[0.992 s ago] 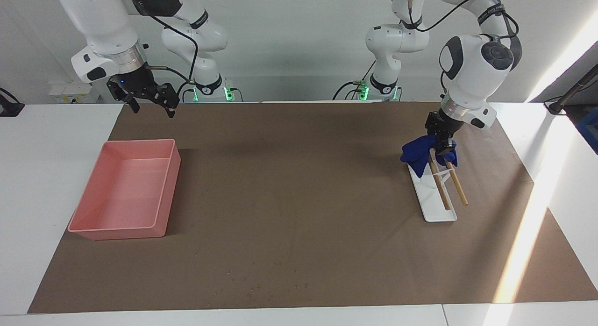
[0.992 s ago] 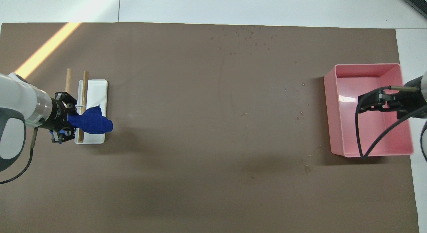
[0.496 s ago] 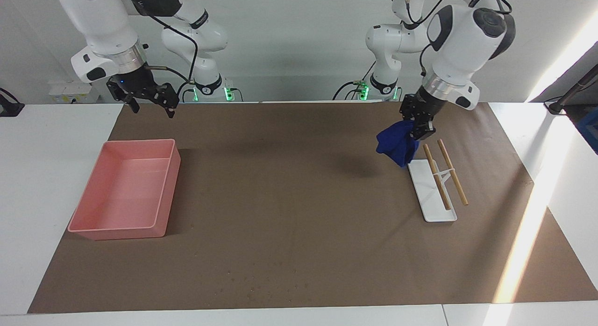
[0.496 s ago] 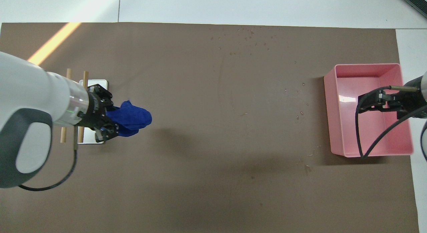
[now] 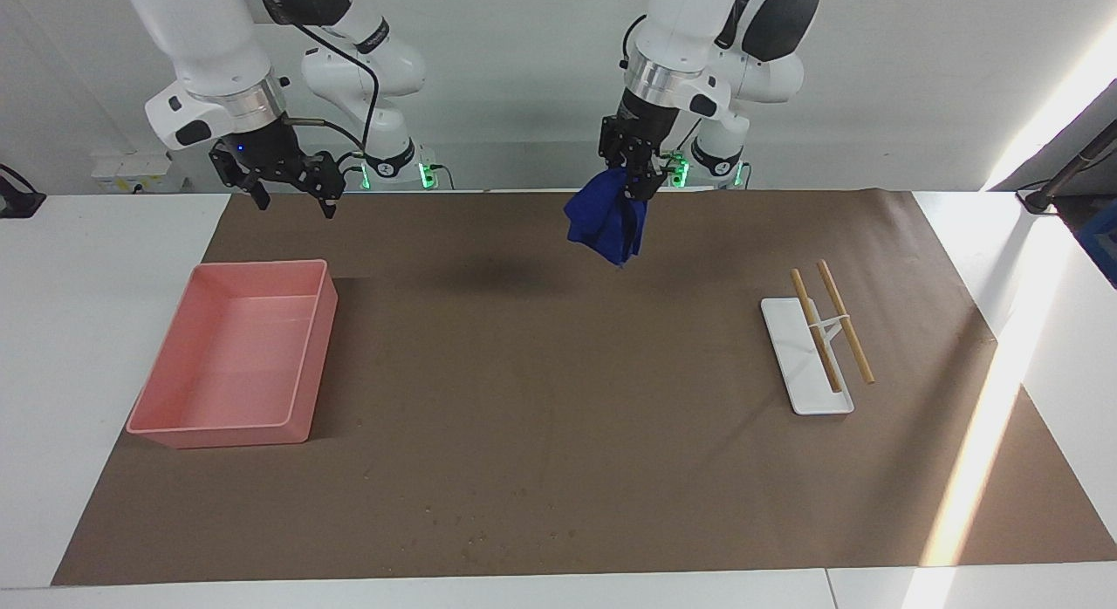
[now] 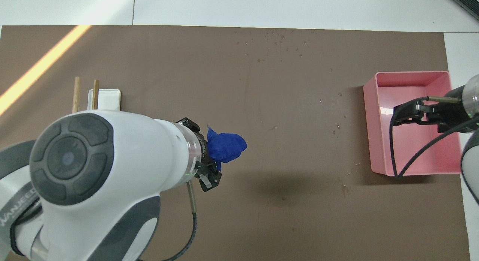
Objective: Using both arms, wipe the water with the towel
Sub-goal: 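Carry the cloth toward center while the right gripper reaches toward it, then grasp the cloth with the right gripper while the left gripper releases, then lower the cloth with the right gripper while the left gripper retracts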
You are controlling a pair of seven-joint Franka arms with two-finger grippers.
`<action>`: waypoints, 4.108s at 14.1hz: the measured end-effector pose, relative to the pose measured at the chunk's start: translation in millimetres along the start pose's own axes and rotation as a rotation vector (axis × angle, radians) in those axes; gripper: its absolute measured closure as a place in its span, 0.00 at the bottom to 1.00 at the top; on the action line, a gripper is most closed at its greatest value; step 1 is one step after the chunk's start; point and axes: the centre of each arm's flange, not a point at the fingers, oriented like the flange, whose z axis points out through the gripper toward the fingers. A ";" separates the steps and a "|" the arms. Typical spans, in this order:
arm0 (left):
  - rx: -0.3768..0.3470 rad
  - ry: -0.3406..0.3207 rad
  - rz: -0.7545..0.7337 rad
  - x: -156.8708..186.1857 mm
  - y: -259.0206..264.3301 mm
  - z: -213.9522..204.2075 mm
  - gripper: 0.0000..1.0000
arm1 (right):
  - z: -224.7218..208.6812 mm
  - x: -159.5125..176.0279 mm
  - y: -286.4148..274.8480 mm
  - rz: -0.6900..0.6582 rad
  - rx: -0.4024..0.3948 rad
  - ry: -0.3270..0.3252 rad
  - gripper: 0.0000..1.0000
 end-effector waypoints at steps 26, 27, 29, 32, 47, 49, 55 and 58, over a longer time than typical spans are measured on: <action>-0.132 -0.276 -0.086 -49.9 -38.4 -34.4 0.77 | -0.5 -62.6 -205.6 0.952 0.433 -0.430 0.00; -0.134 -0.285 -0.084 -50.9 -38.9 -35.2 0.77 | -1.4 -62.4 -207.1 0.955 0.448 -0.440 0.03; -0.138 -0.297 -0.082 -52.3 -39.6 -36.3 0.77 | -4.7 -59.1 -206.6 0.967 0.484 -0.452 0.27; -0.139 -0.299 -0.080 -53.0 -40.8 -36.4 0.77 | -7.2 -56.8 -206.4 0.964 0.512 -0.451 0.63; -0.161 -0.281 -0.133 -38.7 -7.2 -35.3 0.04 | -8.8 -26.4 -196.3 1.022 0.620 -0.340 0.85; -0.165 -0.237 -0.145 -26.4 10.6 -28.9 0.00 | 0.3 -13.3 -197.6 1.013 0.640 -0.281 0.85; -0.193 -0.094 -0.143 27.2 65.2 -4.7 0.00 | 72.9 65.4 -185.6 1.007 0.700 -0.127 0.85; -0.177 0.001 -0.084 71.3 103.1 -6.3 0.00 | 117.1 113.1 -190.9 0.998 0.717 -0.064 0.85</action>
